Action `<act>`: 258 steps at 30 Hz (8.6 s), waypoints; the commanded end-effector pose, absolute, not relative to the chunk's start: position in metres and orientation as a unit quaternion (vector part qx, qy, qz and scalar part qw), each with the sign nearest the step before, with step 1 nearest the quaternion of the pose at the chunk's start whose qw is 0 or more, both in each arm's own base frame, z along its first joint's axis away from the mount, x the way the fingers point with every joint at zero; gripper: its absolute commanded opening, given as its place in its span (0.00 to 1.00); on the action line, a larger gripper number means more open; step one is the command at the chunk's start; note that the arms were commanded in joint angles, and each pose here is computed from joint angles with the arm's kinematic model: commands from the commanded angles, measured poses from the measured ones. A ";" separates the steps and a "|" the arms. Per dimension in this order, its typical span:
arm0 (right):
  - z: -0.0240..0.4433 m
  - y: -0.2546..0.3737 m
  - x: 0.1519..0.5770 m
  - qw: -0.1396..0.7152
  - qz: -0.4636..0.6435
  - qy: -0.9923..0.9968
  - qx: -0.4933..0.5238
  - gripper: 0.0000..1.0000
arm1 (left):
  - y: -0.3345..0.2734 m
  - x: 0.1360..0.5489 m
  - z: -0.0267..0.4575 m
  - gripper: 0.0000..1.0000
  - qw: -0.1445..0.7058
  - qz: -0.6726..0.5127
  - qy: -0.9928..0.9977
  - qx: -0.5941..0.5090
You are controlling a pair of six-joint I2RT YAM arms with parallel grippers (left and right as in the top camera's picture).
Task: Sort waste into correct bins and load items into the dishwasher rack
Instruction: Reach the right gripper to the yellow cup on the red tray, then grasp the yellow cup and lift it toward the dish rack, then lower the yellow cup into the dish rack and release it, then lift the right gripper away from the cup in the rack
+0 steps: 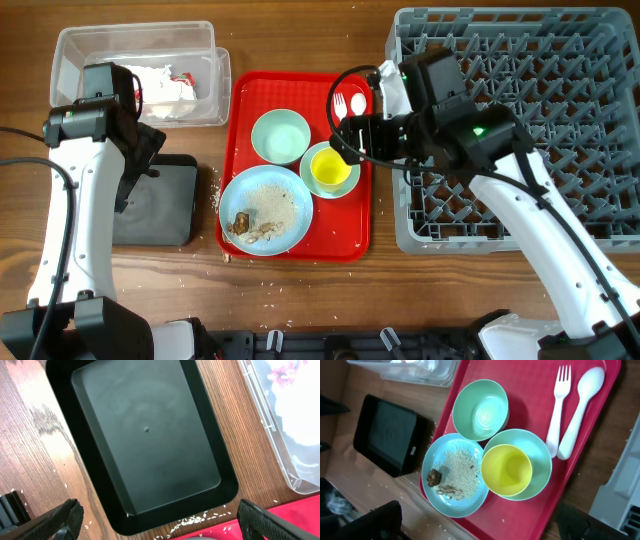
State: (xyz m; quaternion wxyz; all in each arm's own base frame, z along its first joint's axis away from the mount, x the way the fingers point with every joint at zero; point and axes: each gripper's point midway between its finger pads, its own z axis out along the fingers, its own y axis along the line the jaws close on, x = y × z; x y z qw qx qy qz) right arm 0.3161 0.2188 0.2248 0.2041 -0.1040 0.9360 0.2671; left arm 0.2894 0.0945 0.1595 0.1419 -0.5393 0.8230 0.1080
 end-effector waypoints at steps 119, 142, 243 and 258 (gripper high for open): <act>0.283 0.011 0.433 0.298 0.352 0.887 -0.005 0.04 | 0.097 0.287 0.164 1.00 0.150 0.109 0.820 -0.541; 0.172 -0.006 0.406 0.191 0.609 0.759 0.128 0.04 | 0.097 0.287 0.164 1.00 0.150 0.109 0.820 -0.541; 0.129 -0.040 0.414 0.218 0.061 0.945 0.235 0.05 | 0.097 0.287 0.164 1.00 0.150 0.109 0.820 -0.541; 0.190 -0.042 0.349 0.188 0.033 0.945 0.266 0.04 | 0.097 0.287 0.164 1.00 0.150 0.109 0.820 -0.541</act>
